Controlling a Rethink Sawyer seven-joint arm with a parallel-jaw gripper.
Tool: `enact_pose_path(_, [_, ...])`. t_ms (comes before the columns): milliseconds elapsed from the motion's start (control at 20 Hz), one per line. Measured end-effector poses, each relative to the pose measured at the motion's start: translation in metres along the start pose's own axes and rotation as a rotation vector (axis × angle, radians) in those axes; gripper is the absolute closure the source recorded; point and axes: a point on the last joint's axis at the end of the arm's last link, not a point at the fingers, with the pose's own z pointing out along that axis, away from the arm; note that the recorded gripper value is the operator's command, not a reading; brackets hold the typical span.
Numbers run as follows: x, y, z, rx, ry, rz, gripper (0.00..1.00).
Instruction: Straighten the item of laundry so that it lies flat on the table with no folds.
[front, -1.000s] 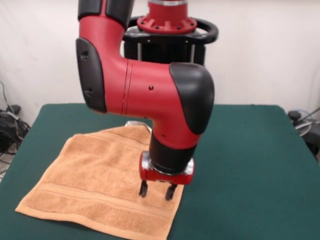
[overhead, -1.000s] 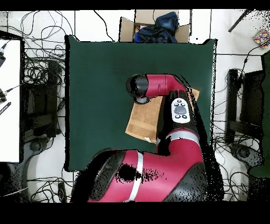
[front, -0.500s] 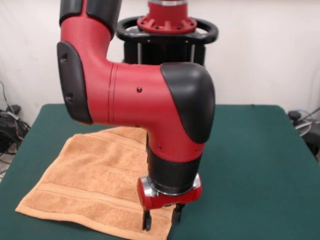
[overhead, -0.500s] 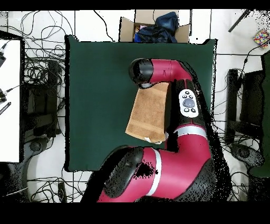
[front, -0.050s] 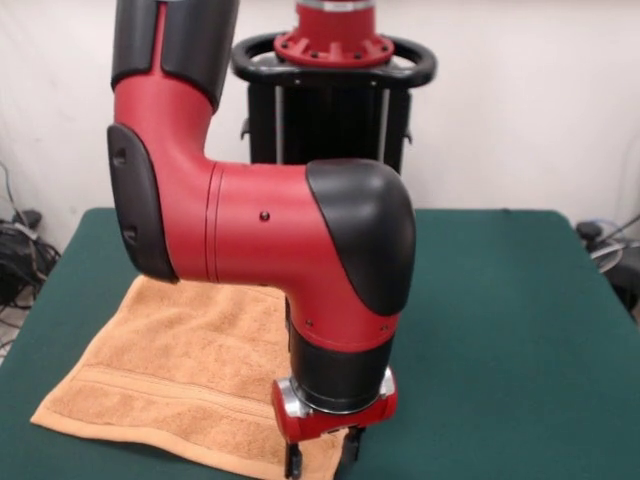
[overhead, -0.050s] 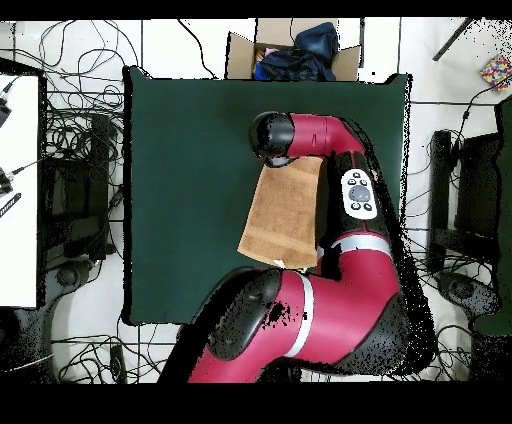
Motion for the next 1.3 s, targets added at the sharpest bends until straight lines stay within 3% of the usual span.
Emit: enact_pose_path(1300, [0.002, -0.008, 0.004, -0.009, 0.006, 0.016, 0.0])
